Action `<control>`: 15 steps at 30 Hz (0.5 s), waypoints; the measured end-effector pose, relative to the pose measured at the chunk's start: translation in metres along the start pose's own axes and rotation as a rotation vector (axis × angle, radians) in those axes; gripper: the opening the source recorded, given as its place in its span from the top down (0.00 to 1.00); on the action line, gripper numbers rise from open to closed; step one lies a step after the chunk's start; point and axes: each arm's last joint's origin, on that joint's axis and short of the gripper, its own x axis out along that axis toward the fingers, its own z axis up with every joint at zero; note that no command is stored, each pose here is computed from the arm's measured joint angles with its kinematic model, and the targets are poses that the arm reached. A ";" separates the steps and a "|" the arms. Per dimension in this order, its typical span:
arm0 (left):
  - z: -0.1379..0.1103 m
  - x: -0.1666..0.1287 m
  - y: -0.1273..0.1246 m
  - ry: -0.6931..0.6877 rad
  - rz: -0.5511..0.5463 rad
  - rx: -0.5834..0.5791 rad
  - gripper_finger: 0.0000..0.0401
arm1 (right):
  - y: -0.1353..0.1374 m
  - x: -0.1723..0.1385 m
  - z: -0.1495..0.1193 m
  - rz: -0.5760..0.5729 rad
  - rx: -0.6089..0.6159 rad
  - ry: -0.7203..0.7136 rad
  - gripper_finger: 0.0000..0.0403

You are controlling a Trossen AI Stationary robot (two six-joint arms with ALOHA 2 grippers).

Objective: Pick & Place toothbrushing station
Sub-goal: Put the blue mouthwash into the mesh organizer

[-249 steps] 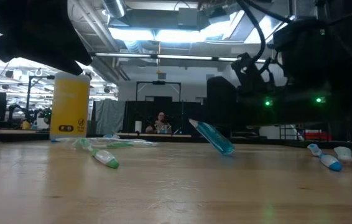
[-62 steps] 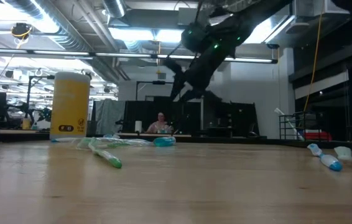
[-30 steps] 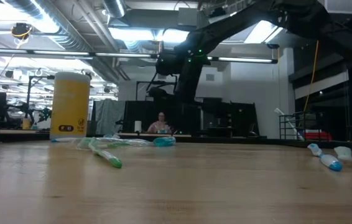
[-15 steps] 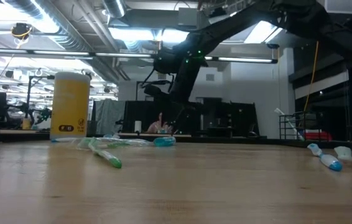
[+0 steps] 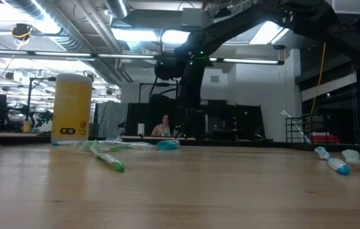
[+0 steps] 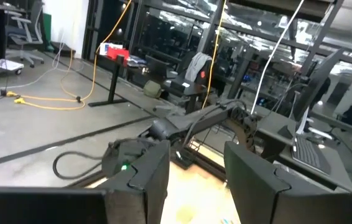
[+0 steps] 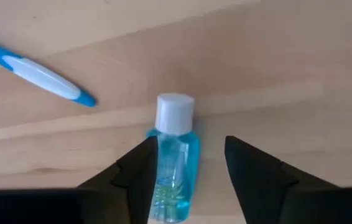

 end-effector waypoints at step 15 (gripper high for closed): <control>0.012 0.002 -0.012 -0.055 -0.023 0.012 0.63 | 0.006 0.013 -0.016 0.026 0.204 -0.049 0.54</control>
